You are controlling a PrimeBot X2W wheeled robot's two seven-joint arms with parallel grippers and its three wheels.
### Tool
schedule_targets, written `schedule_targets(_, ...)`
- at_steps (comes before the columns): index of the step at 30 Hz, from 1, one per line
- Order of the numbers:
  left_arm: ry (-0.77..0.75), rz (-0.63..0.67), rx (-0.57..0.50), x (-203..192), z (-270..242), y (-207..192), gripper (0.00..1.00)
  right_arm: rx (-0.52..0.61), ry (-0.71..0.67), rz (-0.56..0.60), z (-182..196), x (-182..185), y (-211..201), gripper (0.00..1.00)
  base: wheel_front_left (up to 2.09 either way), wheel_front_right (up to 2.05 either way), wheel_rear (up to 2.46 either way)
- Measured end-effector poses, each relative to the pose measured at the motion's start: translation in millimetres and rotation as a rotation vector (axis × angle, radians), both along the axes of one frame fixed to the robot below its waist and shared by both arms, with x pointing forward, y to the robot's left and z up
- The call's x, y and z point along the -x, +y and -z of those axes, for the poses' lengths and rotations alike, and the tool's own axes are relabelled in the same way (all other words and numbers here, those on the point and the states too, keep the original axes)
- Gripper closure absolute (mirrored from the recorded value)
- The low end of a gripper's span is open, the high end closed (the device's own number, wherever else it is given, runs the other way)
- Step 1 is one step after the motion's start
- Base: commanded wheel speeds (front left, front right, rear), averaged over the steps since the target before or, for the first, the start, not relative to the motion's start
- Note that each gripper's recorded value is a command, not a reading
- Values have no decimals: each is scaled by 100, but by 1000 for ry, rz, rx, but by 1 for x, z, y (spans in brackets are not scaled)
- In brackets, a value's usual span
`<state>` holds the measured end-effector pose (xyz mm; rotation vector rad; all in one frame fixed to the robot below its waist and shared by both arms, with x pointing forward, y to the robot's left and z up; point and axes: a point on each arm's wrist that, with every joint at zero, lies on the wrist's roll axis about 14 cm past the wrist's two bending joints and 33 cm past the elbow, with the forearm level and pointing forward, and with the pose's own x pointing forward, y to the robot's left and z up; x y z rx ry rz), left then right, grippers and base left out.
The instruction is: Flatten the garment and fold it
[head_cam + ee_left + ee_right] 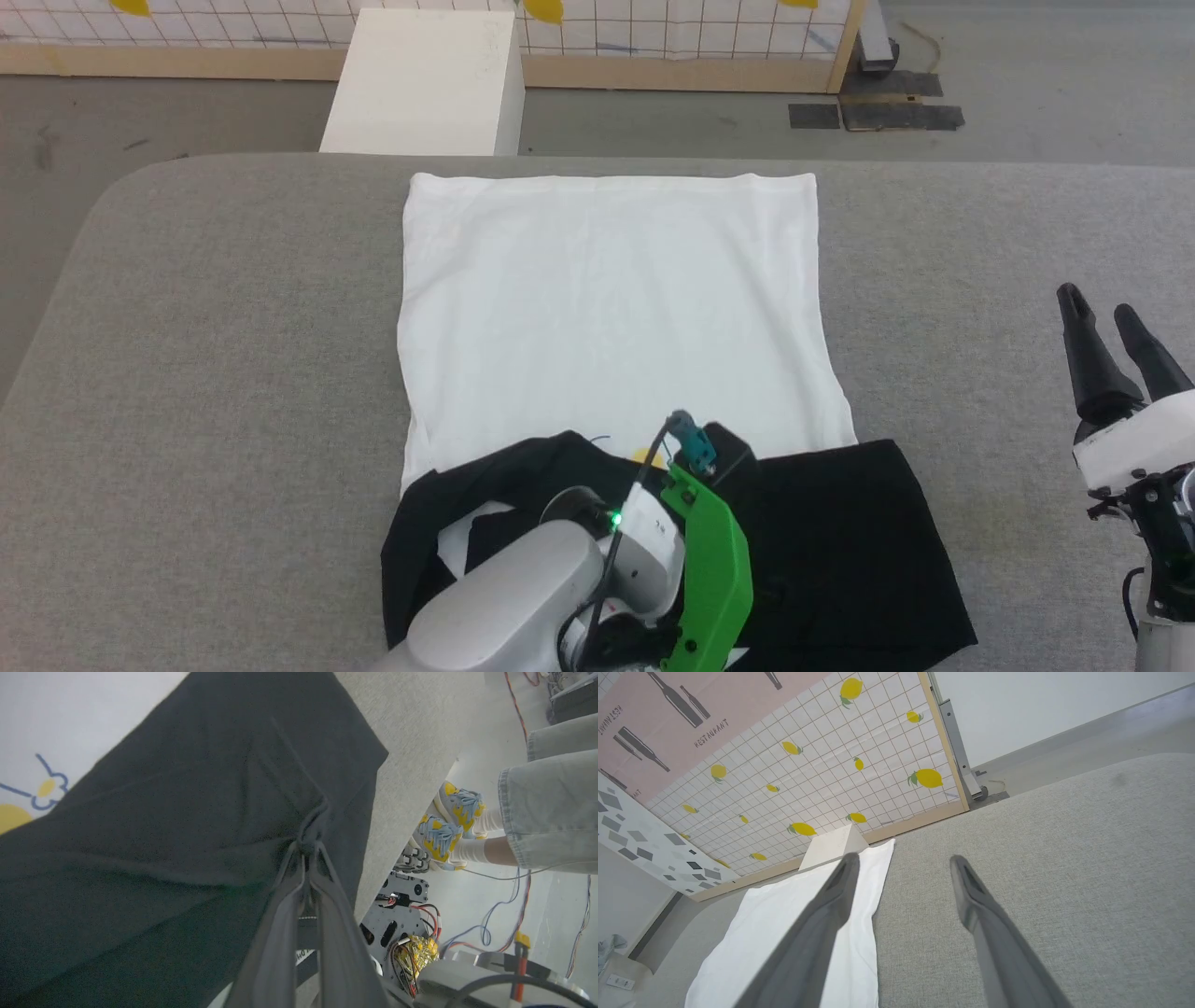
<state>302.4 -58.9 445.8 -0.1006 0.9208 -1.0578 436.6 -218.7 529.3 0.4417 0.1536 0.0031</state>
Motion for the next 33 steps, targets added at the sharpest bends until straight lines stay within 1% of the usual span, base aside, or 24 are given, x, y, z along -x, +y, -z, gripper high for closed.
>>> schedule_targets(3, 40, 12, -29, 8, 14, 3, 100, 0, 0, 8, 1, -1, -2, 0, 0, 0, 0)
schedule_targets(4, 50, 6, -24, 8, 15, 3, 55, 0, -1, 8, 1, -1, -2, 0, 0, 0, 0)
schedule_targets(5, 60, -4, -14, 8, 16, 3, 0, 0, -1, 8, 1, -1, -2, 0, 0, 0, 0)
schedule_targets(8, 82, -32, 30, 6, 10, 0, 0, -2, -3, 5, 1, -1, -1, 0, 0, 0, 0)
schedule_targets(10, 95, -48, 90, 4, -3, -6, 0, -4, -5, 3, 0, -2, 0, 0, 0, 0, 0)
schedule_targets(12, 77, -78, 189, -4, -29, -12, 0, -6, -8, 0, -2, -1, 2, 0, 0, 0, 0)
schedule_targets(13, 55, -100, 235, -12, -42, -12, 0, -7, -11, -4, -3, -2, 3, 0, 0, 0, 0)
schedule_targets(14, 21, -124, 257, -21, -52, -9, 0, -7, -13, -7, -4, -1, 4, 0, 0, 0, 0)
schedule_targets(17, -115, -256, 343, -62, -89, 15, 0, -8, -27, -20, -9, -1, 9, 0, 0, 0, 0)
schedule_targets(19, -205, -394, 408, -94, -113, 45, 0, -8, -34, -30, -13, 0, 12, 0, 0, 0, 0)
schedule_targets(20, -240, -450, 427, -105, -120, 59, 0, -8, -37, -35, -14, 0, 14, 0, 0, 0, 0)
schedule_targets(23, -373, -674, 467, -140, -137, 119, 0, -9, -37, -53, -14, 0, 20, 0, 0, 0, 0)
schedule_targets(26, -503, -857, 438, -160, -138, 177, 0, -10, -20, -70, -8, -2, 26, 0, 0, 0, 0)
schedule_targets(28, -583, -942, 373, -164, -131, 210, 0, -10, -8, -84, -4, -3, 31, 0, 0, 0, 0)
schedule_targets(32, -715, -1151, 329, -161, -119, 270, 0, 0, 31, -105, 8, -6, 37, 0, 0, 0, 0)
schedule_targets(33, -718, -1174, 311, -159, -112, 279, 0, 6, 47, -106, 13, -7, 37, 0, 0, 0, 0)
